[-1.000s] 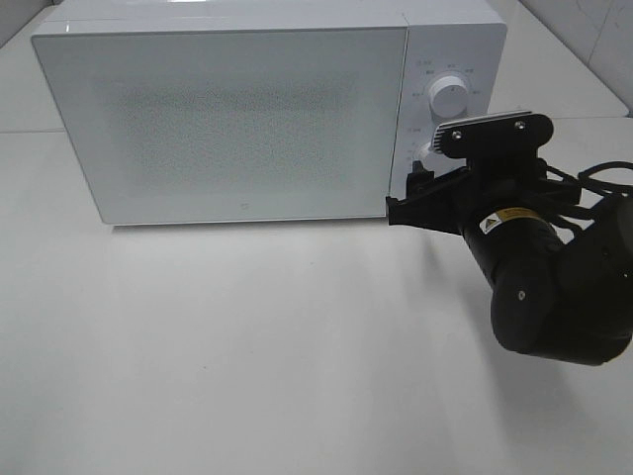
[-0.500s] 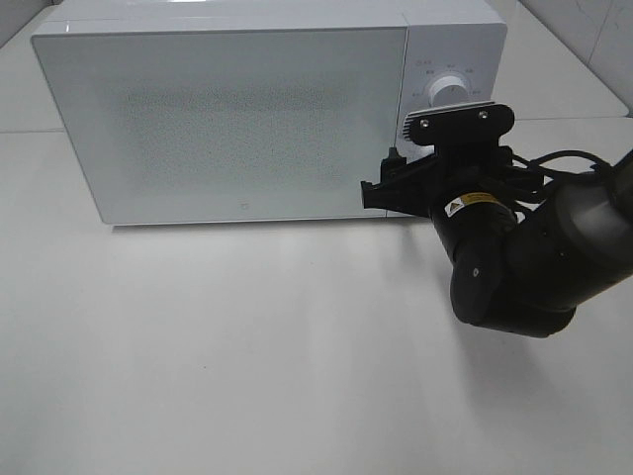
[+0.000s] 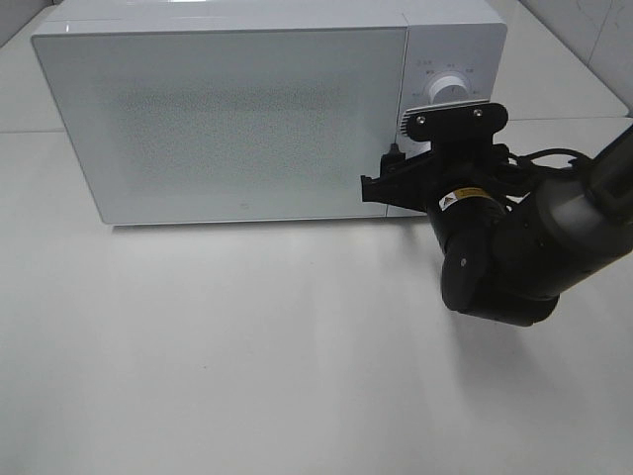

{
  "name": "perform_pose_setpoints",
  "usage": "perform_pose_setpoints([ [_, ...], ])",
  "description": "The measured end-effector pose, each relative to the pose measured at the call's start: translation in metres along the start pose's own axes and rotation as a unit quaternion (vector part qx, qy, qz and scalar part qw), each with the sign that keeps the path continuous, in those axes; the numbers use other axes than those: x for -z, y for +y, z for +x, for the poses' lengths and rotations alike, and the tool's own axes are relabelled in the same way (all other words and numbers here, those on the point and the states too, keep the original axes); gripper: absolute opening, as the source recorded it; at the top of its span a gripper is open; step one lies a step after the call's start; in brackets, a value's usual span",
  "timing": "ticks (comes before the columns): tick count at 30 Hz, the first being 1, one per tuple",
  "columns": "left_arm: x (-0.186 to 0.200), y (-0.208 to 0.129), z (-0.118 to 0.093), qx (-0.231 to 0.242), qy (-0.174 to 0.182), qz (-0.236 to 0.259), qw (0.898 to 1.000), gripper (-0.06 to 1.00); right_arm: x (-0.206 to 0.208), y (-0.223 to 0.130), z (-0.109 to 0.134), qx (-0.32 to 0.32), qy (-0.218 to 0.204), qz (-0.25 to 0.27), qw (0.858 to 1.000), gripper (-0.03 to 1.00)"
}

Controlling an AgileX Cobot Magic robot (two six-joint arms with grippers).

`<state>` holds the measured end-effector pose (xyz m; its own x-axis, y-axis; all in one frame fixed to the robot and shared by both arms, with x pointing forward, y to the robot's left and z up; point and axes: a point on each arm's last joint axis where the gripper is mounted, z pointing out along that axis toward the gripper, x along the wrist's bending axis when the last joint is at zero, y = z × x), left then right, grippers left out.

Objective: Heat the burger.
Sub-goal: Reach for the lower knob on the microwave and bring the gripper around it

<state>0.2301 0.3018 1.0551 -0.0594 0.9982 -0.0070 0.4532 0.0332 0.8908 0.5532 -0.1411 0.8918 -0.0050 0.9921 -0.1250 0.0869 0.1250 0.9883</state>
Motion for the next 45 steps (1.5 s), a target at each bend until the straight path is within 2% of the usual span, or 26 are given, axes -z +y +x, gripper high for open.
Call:
perform_pose_setpoints([
  [6,0.0,0.0,0.0,0.0,0.0,0.0,1.0,0.99,-0.0004,-0.0006,0.0003,0.0,0.0,0.001,1.0,0.75],
  [12,0.0,0.0,0.0,0.0,0.0,0.0,1.0,0.99,-0.0004,-0.0006,0.0003,0.0,0.0,0.001,1.0,0.69],
  [14,0.0,0.0,0.0,0.0,0.0,0.0,1.0,0.99,-0.0004,-0.0008,-0.0001,-0.001,-0.003,0.001,1.0,0.56],
  [15,0.0,0.0,0.0,0.0,0.0,0.0,1.0,0.99,-0.0004,-0.0008,-0.0001,-0.001,-0.003,0.001,1.0,0.56],
  [16,0.0,0.0,0.0,0.0,0.0,0.0,1.0,0.99,-0.0008,-0.0012,-0.0022,-0.003,-0.011,0.004,1.0,0.46],
  [17,0.0,0.0,0.0,0.0,0.0,0.0,1.0,0.99,-0.0006,-0.0016,-0.0027,-0.004,-0.013,0.005,1.0,0.42],
  [28,0.0,0.0,0.0,0.0,0.0,0.0,1.0,0.99,-0.0005,-0.0015,-0.0026,-0.014,-0.009,0.003,1.0,0.42],
  [39,0.0,0.0,0.0,0.0,0.0,0.0,1.0,0.99,-0.0004,-0.0021,-0.0035,-0.108,-0.003,0.001,0.994,0.42],
  [40,0.0,0.0,0.0,0.0,0.0,0.0,1.0,0.99,0.0,-0.0021,-0.0033,-0.143,-0.001,-0.001,0.99,0.42],
  [41,0.0,0.0,0.0,0.0,0.0,0.0,1.0,0.99,0.0,-0.0021,-0.0033,-0.143,-0.001,-0.001,0.99,0.42],
  [43,0.0,0.0,0.0,0.0,0.0,0.0,1.0,0.99,0.0005,-0.0027,-0.0038,-0.208,0.002,-0.001,0.978,0.42],
  [44,0.0,0.0,0.0,0.0,0.0,0.0,1.0,0.99,0.0005,-0.0027,-0.0038,-0.208,0.002,-0.001,0.978,0.42],
  [45,0.0,0.0,0.0,0.0,0.0,0.0,1.0,0.99,0.0006,-0.0029,-0.0046,-0.255,0.002,-0.001,0.967,0.43],
])
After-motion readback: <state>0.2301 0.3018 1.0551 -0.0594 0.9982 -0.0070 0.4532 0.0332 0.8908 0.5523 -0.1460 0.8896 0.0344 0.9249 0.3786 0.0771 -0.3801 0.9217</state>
